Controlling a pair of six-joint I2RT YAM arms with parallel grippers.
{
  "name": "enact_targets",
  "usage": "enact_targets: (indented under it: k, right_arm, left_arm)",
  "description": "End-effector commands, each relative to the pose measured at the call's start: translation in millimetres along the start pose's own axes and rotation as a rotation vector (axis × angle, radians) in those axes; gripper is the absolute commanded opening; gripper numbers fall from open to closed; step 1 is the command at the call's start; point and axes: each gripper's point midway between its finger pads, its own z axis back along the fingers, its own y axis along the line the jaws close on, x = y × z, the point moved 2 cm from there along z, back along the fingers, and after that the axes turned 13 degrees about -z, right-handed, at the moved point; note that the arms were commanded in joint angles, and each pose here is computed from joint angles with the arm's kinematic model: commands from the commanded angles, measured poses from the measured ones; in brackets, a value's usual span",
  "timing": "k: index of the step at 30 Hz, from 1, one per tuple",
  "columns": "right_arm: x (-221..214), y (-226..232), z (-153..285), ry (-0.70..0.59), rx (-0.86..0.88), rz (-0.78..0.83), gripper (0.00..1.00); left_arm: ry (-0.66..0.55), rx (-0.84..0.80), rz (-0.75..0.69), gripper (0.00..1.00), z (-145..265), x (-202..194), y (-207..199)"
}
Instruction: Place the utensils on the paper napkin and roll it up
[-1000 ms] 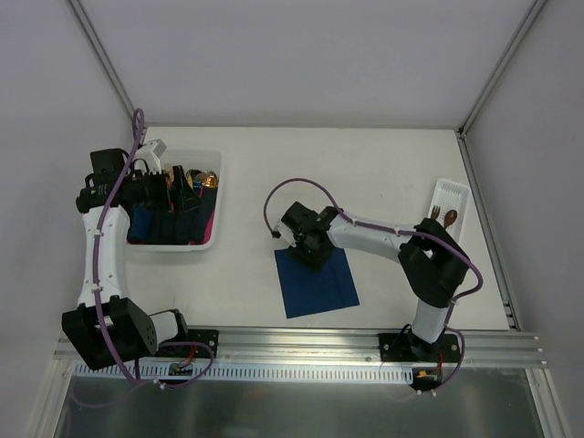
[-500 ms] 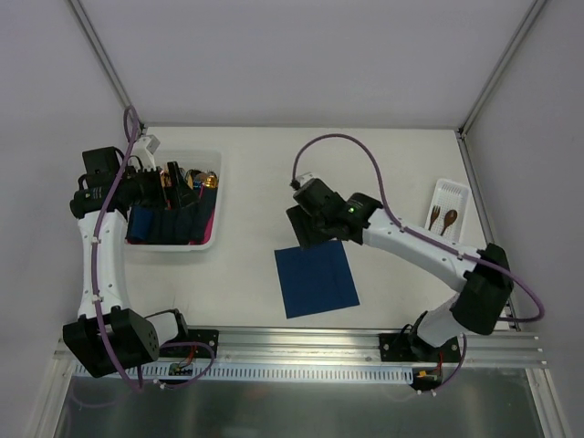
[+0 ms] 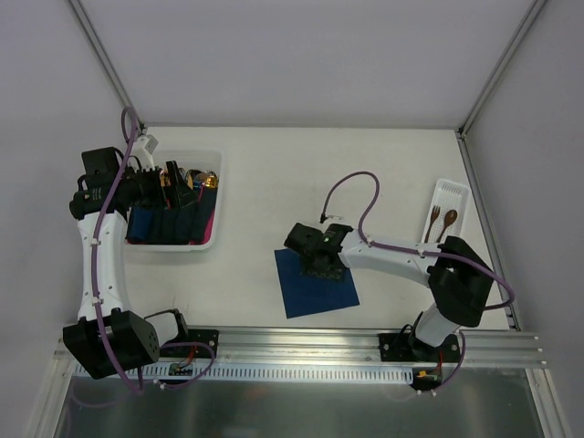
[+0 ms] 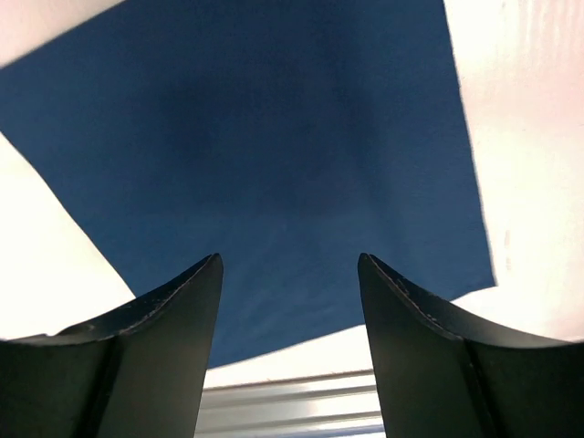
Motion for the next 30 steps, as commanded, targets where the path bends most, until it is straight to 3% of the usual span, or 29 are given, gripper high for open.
enact_targets:
  k: [1, 4, 13, 25, 29, 30]
  right_arm:
    - [1.1, 15.3, -11.9, -0.039, -0.002, -0.166, 0.65]
    - [-5.8, 23.0, -21.8, -0.018, 0.011, -0.157, 0.65]
    - [4.4, 28.3, -23.9, -0.022, 0.019, 0.084, 0.65]
    - [-17.5, 11.4, -69.4, 0.208, 0.048, 0.038, 0.66]
    - [-3.7, 8.6, -79.1, 0.241, 0.091, 0.127, 0.64]
    - [1.5, 7.6, -78.6, 0.240, 0.113, 0.213, 0.63]
  left_arm:
    - [-0.009, 0.023, -0.005, 0.99, 5.2, -2.4, 3.2]
    - [-0.009, 0.026, -0.012, 0.99, 5.6, -4.4, 5.9]
    - [-0.014, -0.025, -0.026, 0.99, 2.9, -6.9, 4.0]
    - [-0.028, -0.046, -0.008, 0.99, 3.3, -0.6, 5.8]
    - [-0.027, -0.056, -0.007, 0.99, 2.0, -0.6, 7.2]
    - [-0.027, -0.059, -0.009, 0.99, 1.7, -0.7, 7.1]
